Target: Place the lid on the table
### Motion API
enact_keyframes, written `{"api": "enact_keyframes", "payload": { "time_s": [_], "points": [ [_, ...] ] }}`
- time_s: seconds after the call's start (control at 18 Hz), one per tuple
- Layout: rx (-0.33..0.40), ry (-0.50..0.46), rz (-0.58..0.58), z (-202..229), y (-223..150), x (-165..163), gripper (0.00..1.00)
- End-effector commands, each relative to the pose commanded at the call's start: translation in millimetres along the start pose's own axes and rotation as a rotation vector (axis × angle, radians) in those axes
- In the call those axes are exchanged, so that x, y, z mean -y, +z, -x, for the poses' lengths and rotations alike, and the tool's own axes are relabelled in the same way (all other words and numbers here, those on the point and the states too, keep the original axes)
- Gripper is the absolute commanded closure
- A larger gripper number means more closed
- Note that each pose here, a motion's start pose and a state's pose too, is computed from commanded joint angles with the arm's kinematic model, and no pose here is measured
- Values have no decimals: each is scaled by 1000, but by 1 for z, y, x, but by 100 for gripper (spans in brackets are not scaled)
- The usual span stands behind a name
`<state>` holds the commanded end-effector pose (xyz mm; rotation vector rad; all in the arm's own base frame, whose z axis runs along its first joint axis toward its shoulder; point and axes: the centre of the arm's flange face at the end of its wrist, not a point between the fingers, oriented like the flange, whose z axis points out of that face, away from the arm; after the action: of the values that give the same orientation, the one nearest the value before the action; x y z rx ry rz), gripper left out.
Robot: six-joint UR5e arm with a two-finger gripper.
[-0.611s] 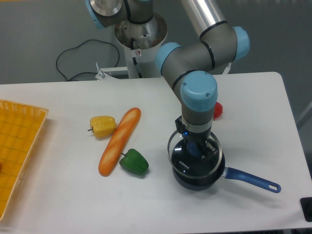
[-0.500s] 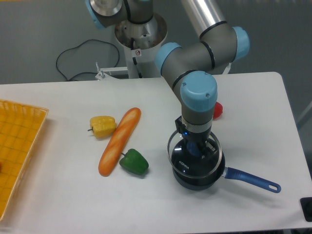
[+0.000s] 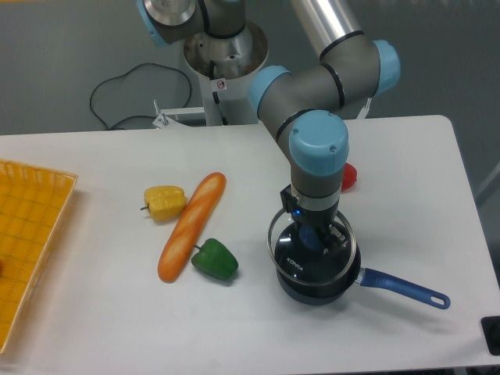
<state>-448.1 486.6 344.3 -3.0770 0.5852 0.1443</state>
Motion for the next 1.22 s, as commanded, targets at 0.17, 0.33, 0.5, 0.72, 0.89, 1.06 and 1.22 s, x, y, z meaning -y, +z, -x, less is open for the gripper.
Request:
{"api": "enact_keyframes", "payload": {
  "time_s": [0.17,0.33,0.5,0.72,0.89,1.06,1.22],
  "points": [
    [-3,0,-1,-5,-2,0,64],
    [6,-38,-8,-9,-8,11,64],
    [9,-53,-12,-13,-10,18,64],
    [-1,-34,-19,-37,-19,25,64],
    [-6,-19,-20,-54,-23,29,64],
    [-20,0,-15,-74,-21,35,64],
    [-43,13,-8,-94,-13,40,64]
  ]
}}
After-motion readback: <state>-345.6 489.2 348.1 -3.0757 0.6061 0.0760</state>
